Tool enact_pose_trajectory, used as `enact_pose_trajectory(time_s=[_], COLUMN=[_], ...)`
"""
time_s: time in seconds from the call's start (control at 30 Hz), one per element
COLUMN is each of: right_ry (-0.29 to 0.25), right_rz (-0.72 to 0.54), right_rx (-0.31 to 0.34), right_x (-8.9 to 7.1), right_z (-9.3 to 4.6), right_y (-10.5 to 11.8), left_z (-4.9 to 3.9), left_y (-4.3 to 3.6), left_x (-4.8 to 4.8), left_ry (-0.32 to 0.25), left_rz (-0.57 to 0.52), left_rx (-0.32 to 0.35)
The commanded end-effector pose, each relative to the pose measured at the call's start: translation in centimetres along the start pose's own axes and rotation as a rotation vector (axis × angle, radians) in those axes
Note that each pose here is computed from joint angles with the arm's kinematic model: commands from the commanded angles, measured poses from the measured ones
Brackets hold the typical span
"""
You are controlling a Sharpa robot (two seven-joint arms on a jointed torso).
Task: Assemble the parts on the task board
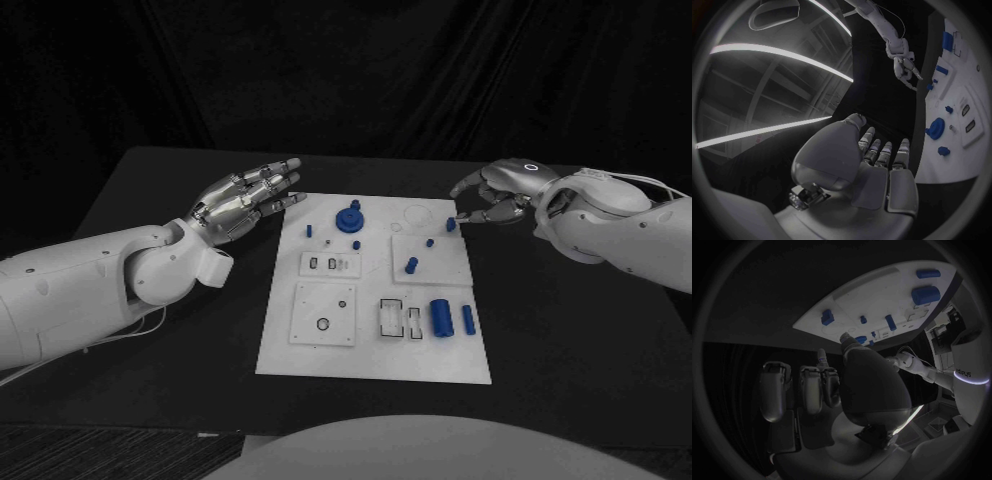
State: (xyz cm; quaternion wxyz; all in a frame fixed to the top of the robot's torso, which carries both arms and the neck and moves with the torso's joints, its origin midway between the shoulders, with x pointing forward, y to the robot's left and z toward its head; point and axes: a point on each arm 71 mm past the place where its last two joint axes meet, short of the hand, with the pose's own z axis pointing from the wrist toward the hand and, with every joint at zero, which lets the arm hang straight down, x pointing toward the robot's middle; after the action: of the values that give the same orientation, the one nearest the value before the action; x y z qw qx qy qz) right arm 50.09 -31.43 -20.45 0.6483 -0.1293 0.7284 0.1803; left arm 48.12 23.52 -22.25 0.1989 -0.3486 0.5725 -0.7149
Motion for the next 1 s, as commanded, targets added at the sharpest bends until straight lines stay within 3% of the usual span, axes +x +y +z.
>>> enact_pose_trajectory(time_s=[0.03,1.0], right_ry=[-0.013,0.048], right_rz=[0.001,0.007], right_rx=[-0.002,0.032], right_x=[0.3,3.1], right_z=[-0.1,0.6], right_y=[-0.2,-0.4], left_z=[0.0,-0.08], left_y=[0.04,0.17], left_x=[0.34,0.45], left_ry=[0.017,0.023], left_rz=[-0.016,-0.022], left_rx=[0.009,0.005])
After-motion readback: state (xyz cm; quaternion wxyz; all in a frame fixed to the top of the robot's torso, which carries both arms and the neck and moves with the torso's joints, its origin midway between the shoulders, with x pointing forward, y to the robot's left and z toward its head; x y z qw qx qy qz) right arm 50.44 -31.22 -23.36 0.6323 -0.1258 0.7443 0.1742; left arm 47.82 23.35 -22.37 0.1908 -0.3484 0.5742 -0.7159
